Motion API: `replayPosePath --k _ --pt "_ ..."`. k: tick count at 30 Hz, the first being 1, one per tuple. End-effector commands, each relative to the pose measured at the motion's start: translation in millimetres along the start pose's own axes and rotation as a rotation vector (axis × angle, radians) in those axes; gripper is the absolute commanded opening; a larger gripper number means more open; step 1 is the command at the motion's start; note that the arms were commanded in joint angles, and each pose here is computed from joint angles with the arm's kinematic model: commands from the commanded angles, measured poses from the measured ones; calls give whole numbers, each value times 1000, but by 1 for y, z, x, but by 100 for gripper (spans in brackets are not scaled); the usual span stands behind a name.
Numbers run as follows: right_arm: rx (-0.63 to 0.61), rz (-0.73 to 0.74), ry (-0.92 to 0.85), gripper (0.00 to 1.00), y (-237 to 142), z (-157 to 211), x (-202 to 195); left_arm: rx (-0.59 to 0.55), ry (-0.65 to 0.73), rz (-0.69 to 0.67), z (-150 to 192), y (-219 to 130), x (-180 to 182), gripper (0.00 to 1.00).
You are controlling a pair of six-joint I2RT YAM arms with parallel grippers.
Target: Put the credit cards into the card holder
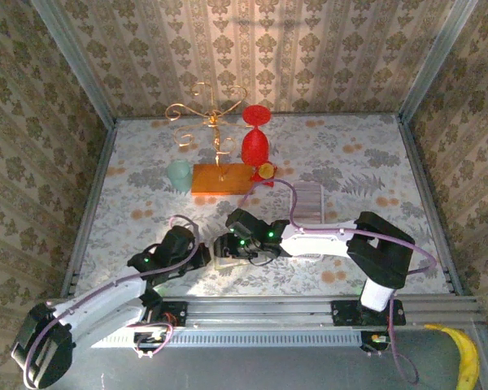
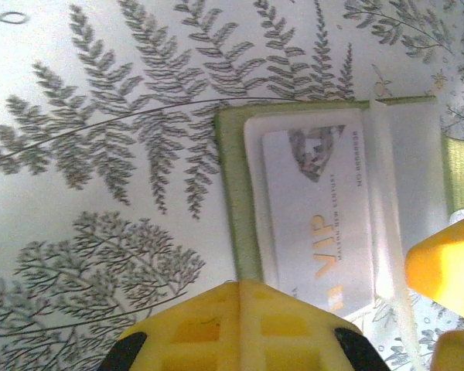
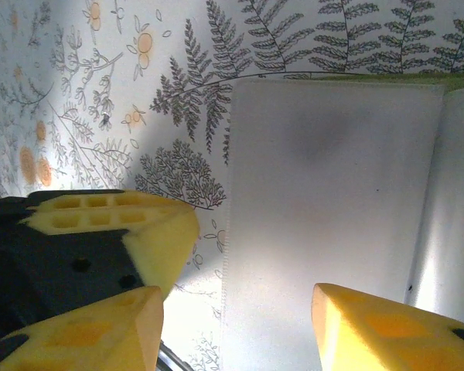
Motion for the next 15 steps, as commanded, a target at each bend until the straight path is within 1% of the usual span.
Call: replayPosePath --k 1,6,9,12,15 --pt "14 13 9 52 9 3 -3 22 -38 -77 5 -7 11 0" --pt "36 -24 21 49 13 4 0 -14 -49 -100 -4 -22 10 0" --pt "37 -43 -6 47 8 0 7 -26 -54 -90 -7 -26 8 0" --pt "3 -59 -89 47 -13 -6 12 -31 -52 -51 -11 -28 1 0" --pt "-44 -37 -218 47 -48 -21 10 -39 -39 1 -19 -28 -10 0"
Point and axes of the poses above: each hand's point on the last joint's axis, 136 mm out from that joint toward the fingers, its own y axis out along the fingers, its own x axis along the line the jaws close on, z = x × y, the point moved 6 cm from there along -y, back along the fingers, and after that the axes turned 13 degrees about y, right-handed, at the moved point
